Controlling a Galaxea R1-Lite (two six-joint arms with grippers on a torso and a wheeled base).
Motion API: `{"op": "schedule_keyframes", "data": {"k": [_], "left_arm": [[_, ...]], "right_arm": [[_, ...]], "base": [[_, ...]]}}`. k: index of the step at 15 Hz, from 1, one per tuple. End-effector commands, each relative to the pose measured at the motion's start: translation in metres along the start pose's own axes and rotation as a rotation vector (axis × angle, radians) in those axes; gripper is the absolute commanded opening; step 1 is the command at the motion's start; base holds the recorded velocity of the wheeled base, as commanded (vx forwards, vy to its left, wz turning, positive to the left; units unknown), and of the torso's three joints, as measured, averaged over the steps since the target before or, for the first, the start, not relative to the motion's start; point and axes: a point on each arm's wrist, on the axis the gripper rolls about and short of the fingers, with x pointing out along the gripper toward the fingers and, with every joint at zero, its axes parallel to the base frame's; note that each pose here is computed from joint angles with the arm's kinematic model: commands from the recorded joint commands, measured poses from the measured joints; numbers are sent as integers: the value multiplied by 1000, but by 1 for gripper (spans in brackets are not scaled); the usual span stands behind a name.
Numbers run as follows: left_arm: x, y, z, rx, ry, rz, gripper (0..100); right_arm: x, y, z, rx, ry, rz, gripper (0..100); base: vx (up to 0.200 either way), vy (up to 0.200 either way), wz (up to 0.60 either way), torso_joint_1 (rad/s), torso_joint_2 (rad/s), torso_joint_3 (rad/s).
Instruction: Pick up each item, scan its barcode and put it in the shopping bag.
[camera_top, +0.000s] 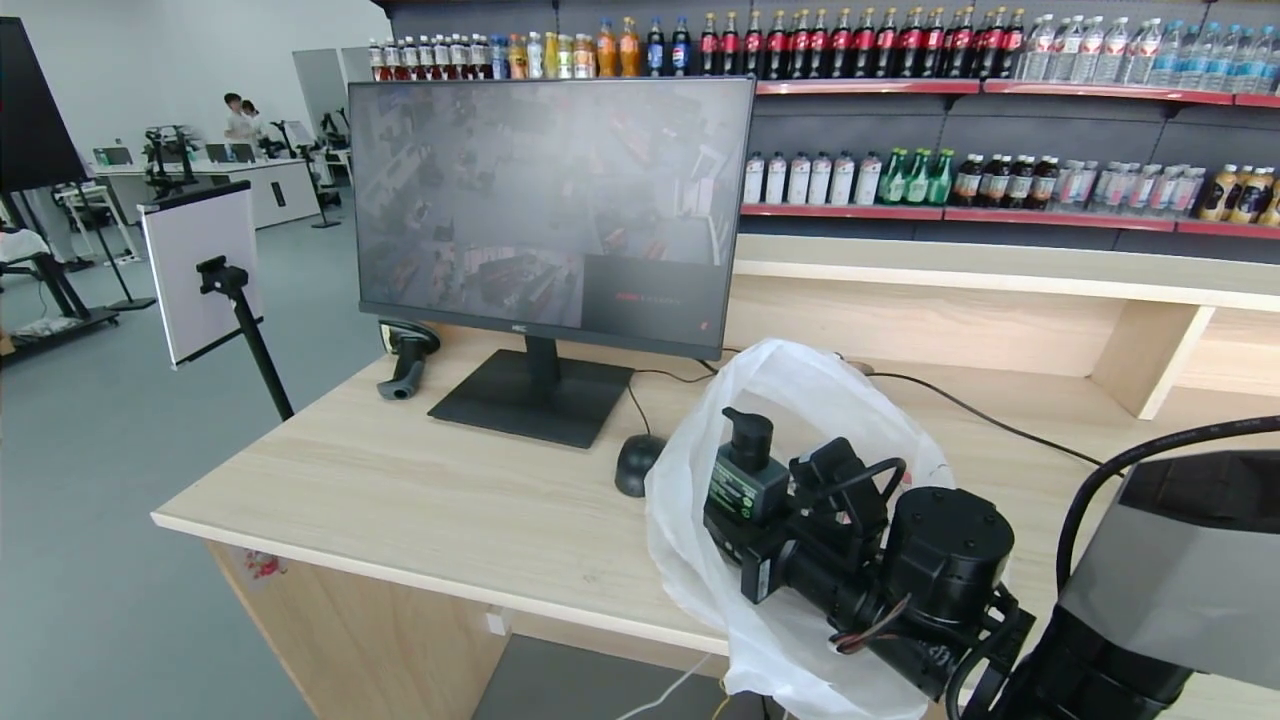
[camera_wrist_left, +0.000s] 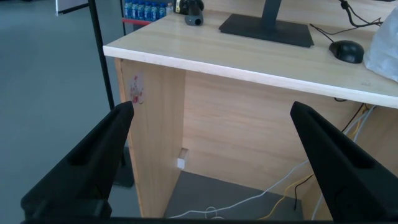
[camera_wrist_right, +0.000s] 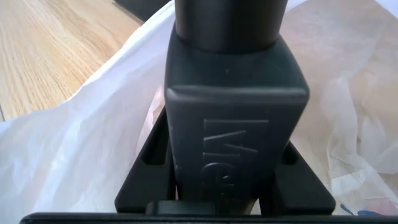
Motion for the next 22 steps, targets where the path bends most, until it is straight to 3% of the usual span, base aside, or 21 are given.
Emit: {"op": "schedule_keyframes", "data": {"k": [1,6,7,22], "left_arm": [[0,0,0,-1,-1,0,100],[0,0,0,-1,-1,0,100],[0,0,0,-1,-1,-2,100],[0,0,0,-1,-1,0,100]], "right_arm": [[1,2,-5,0,21,5,0],[0,3,-10,0,39,10,0],[0,3,-10,0,37,10,100],[-32,0,23,20,-36,6,100]], "base": [[0,0,0,0,0,0],[0,0,0,0,0,0],[0,0,0,0,0,0],[0,0,0,0,0,0]]}}
